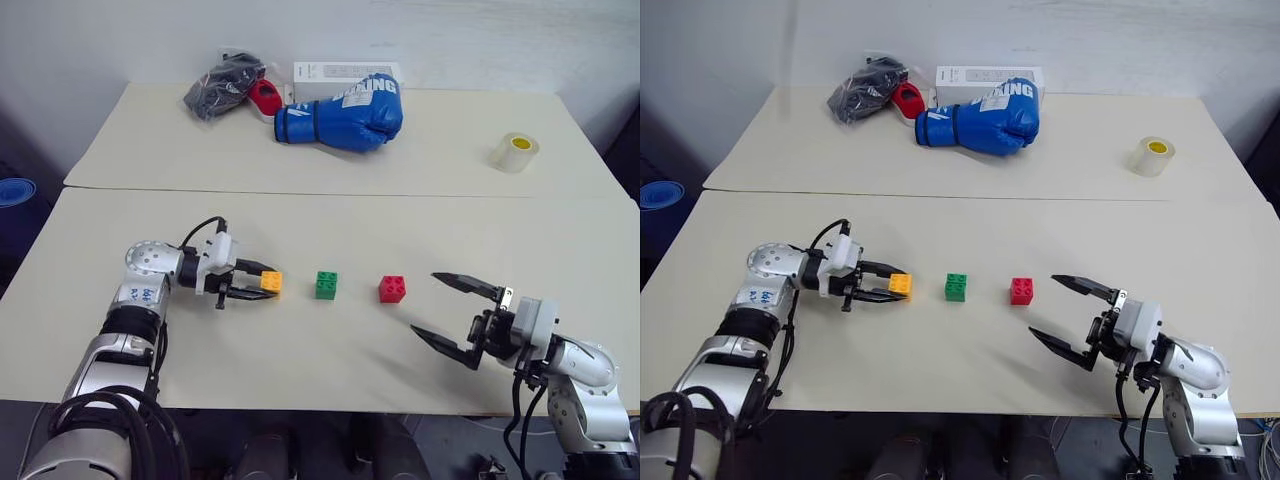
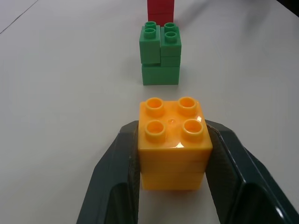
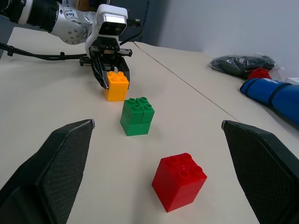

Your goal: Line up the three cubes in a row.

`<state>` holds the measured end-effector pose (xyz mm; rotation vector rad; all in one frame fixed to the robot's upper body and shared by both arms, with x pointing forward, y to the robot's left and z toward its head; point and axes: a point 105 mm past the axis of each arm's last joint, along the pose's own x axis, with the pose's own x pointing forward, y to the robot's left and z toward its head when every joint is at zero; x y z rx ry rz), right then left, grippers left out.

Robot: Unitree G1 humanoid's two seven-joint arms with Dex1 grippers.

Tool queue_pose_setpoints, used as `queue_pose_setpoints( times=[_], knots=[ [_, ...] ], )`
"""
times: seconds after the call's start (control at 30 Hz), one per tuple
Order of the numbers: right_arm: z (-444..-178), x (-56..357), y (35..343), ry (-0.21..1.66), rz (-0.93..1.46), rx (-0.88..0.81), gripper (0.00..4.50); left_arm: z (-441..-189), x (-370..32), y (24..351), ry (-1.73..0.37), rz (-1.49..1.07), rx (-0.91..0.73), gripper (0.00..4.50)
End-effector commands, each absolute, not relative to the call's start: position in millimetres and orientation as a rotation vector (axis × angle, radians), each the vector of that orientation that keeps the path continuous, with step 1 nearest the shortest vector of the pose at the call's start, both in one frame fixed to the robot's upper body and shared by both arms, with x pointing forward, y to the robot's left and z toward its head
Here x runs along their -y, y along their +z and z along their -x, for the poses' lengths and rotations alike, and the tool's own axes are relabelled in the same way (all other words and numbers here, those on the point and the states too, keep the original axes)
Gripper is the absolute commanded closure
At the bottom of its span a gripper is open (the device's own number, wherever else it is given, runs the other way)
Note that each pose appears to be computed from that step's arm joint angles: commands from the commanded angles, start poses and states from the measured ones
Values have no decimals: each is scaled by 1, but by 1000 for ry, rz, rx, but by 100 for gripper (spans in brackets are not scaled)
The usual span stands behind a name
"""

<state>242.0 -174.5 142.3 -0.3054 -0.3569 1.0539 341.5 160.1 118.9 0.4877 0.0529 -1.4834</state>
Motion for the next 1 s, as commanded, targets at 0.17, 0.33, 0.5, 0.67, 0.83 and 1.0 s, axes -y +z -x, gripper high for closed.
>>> queue_pose_setpoints(
  times=[0.17, 0.33, 0.5, 0.67, 0.83, 1.0],
  knots=[
    [-237, 177, 152, 1038, 342, 404, 0, -332, -171, 111, -1568, -509, -142, 300],
    [-240, 174, 153, 1057, 339, 405, 0, -337, -178, 123, -1518, -499, -112, 173],
    [-240, 180, 157, 1092, 356, 386, 0, -329, -208, 145, -1430, -532, -39, 53],
    [-249, 202, 172, 1123, 453, 329, 0, -300, -260, 162, -1182, -523, -48, 53],
    [-264, 234, 187, 1155, 561, 202, 0, -265, -296, 170, -973, -507, -119, 53],
    [-272, 248, 183, 1219, 621, 105, 0, -245, -315, 166, -886, -458, -155, 53]
  ],
)
